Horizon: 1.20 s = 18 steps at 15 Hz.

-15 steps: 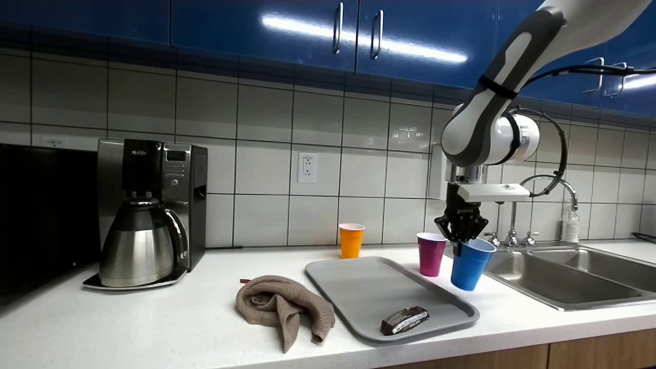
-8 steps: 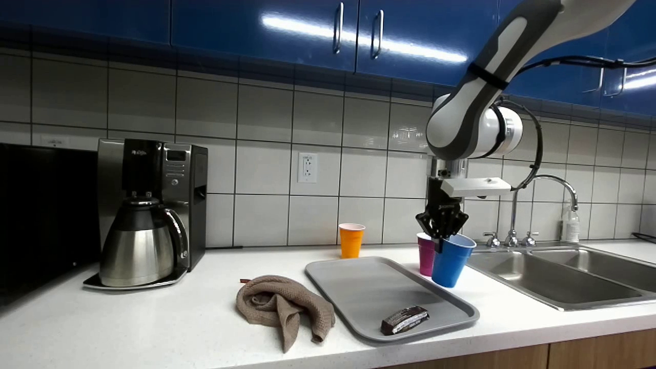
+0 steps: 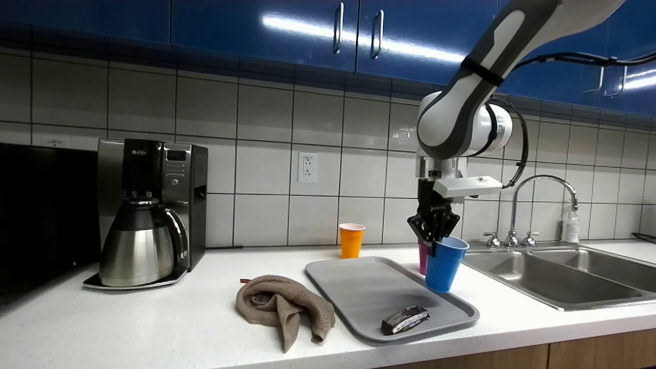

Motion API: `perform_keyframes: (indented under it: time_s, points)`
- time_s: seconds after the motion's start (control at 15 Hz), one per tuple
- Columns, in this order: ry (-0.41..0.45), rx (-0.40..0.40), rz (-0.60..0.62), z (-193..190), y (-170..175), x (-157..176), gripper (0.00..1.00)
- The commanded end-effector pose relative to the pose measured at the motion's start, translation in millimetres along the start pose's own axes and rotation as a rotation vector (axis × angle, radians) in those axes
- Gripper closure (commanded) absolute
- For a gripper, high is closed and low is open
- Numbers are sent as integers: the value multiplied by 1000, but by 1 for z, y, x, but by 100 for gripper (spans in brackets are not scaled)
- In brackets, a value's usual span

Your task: Put the cups on the grey tray.

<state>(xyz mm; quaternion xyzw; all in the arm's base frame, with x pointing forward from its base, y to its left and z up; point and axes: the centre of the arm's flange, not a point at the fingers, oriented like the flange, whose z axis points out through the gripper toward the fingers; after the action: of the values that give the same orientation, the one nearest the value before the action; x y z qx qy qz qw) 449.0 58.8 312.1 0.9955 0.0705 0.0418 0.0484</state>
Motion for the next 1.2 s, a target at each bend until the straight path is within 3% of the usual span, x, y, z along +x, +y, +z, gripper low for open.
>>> perform_keyframes:
  time_s: [0.0, 1.07, 1.13]
  points:
    - [-47, -29, -12, -4, -9, -3, 99]
    - [-130, -69, 22, 30, -14, -9, 99]
    - [-133, -74, 32, 31, -14, -9, 72]
